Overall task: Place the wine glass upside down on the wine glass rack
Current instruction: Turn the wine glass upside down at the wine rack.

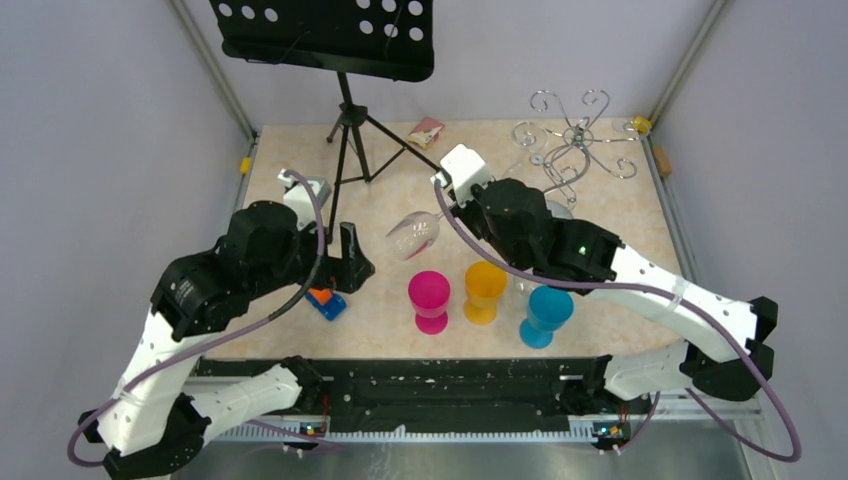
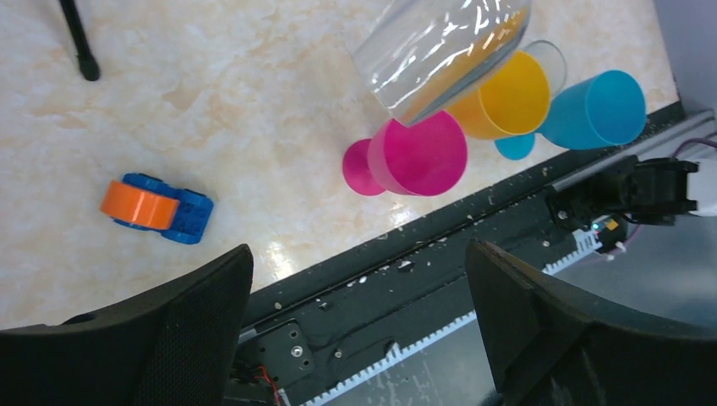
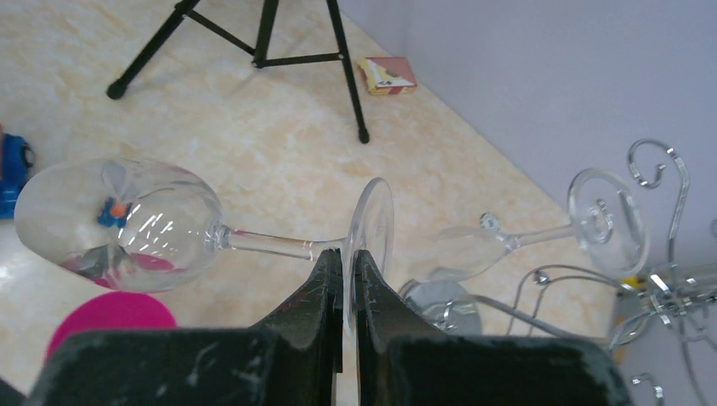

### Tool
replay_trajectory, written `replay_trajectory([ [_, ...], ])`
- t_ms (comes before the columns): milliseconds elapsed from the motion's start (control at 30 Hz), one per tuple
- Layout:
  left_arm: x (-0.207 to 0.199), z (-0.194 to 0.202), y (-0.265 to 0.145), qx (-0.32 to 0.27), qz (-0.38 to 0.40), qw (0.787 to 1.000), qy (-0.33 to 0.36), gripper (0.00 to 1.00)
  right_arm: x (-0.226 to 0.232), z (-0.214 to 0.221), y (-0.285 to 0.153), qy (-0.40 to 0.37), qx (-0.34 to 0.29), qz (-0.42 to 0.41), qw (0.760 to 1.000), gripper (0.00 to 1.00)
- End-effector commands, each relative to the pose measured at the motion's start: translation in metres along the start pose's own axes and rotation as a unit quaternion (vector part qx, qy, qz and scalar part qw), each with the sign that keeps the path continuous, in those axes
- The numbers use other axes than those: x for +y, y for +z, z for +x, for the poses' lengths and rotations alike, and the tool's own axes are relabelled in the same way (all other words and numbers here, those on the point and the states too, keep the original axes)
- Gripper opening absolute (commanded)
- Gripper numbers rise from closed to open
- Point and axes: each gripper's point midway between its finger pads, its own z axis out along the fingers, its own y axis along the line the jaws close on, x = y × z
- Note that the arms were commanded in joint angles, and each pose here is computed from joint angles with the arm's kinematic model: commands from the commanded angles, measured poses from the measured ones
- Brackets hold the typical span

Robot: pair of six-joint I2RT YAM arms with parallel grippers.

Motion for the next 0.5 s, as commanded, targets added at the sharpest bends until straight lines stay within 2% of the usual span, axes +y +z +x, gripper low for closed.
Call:
replay_trajectory([
  [0, -0.03, -0.023, -0.003, -0.025, 0.064, 0.998, -0.016, 0.99, -0.04, -0.039, -0.019, -0.056, -0.066, 0.05, 0.995, 0.0],
  [267, -0.034, -0.032, -0.002, -0.028, 0.063, 0.998, -0.016, 0.99, -0.039, -0.044, -0.031, -0.192, -0.076, 0.076, 0.975, 0.0],
  [333, -0.031, -0.034, -0.002, -0.029, 0.051, 0.998, -0.021, 0.99, -0.032, -0.043, -0.035, -0.251, -0.087, 0.094, 0.959, 0.0],
  [467, -0.031, -0.041, -0.003, -0.032, 0.045, 0.998, -0.033, 0.99, -0.023, -0.042, -0.044, -0.36, -0.116, 0.158, 0.912, 0.0],
])
